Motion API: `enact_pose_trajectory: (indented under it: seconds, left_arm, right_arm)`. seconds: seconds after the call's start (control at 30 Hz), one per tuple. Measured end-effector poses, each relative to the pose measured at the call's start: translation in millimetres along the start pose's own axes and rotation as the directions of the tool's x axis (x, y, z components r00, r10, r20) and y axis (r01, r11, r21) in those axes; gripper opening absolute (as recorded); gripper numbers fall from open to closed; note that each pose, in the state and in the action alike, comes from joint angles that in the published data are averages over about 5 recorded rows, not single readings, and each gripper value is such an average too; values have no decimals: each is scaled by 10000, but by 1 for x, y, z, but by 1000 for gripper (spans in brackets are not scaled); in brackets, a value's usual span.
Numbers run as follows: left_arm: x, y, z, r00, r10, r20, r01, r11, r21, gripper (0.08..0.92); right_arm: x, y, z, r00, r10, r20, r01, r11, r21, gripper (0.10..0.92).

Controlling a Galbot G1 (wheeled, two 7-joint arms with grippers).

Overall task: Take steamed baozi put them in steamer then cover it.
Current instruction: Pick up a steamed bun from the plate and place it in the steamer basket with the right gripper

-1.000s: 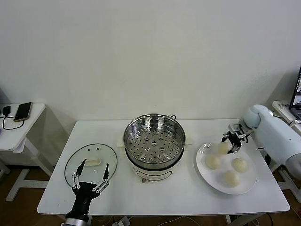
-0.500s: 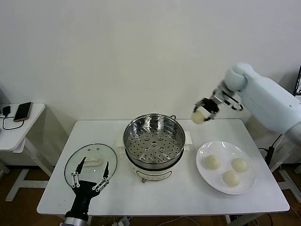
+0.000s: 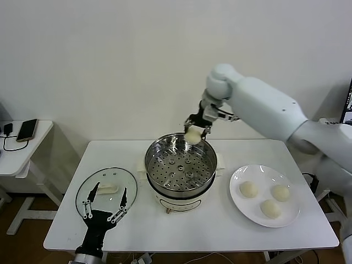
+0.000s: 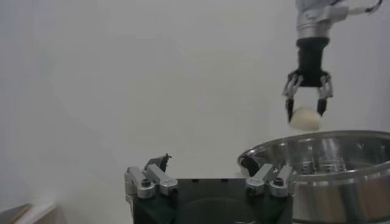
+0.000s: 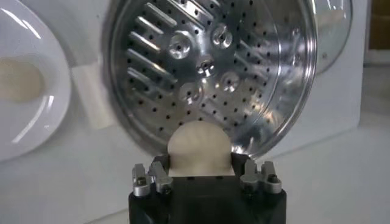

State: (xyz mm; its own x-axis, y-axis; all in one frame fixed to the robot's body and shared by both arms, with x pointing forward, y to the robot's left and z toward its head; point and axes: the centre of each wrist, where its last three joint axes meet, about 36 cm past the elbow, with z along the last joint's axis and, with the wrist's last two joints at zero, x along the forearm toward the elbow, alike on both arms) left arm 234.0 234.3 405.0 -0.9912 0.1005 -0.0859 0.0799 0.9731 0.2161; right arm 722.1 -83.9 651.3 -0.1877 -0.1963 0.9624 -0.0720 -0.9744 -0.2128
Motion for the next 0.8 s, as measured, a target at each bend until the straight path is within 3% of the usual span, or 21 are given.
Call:
enact_pose_trajectory:
  seconds: [0.43,0.8]
  left_arm:
    - [0,2,-4,9999,-95,79,95,10000,19,823]
    - [0,4,-5,9998,-180,130,180,9998,27,823]
  right_arm:
    - [-52,-21,-10,9991,-358,220,350,9988,334,693]
    - [-51,-23,-12,9997,-204,124,200,9995,260,821]
